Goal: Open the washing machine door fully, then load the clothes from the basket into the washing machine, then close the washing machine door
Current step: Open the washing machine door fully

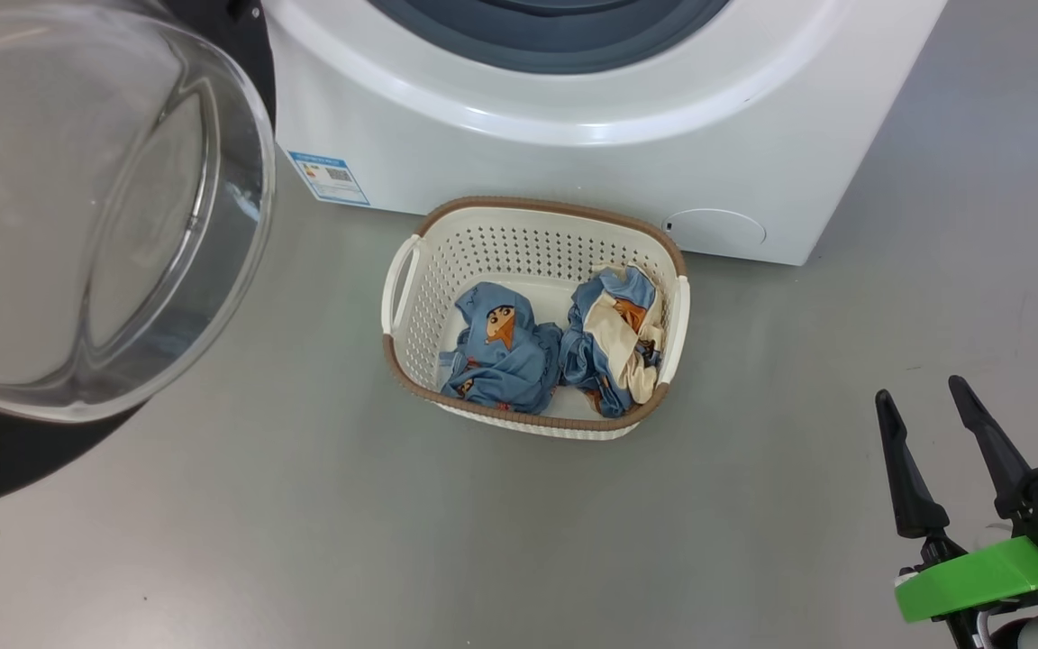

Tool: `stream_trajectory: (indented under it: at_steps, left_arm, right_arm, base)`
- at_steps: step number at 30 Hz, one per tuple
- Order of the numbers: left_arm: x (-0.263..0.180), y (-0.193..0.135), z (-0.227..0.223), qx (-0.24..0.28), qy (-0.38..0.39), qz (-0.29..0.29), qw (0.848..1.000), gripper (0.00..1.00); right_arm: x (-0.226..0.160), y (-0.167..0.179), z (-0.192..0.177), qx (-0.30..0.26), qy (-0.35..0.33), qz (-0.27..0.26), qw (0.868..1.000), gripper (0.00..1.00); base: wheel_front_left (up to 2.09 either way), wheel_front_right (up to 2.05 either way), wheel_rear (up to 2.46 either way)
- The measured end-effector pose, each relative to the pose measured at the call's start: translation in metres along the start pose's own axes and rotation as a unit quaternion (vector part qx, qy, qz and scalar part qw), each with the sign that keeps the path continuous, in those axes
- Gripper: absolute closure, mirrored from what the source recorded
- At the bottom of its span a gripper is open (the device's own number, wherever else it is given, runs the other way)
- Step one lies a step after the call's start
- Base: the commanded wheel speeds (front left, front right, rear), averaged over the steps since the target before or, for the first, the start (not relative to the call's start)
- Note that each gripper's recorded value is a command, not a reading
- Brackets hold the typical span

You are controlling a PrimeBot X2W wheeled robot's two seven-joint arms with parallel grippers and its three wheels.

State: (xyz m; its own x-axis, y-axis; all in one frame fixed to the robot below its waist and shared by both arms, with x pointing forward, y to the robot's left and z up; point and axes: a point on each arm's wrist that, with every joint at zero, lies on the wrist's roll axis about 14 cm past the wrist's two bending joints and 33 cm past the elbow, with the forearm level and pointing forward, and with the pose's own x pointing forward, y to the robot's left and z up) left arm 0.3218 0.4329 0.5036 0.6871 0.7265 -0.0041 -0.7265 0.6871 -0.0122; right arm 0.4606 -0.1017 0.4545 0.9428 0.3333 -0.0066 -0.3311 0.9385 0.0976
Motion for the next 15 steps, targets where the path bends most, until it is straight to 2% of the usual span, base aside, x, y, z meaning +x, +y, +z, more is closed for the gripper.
stream_trajectory:
  at_steps: [15]
  left_arm:
    - [0.005,-0.0005,0.0017,-0.012,-0.007,0.0,1.0,1.0]
  right_arm:
    - [-0.0027,-0.0007,0.004,0.001,-0.004,-0.004,1.0,0.0]
  base:
    - [0.0,0.0,0.0]
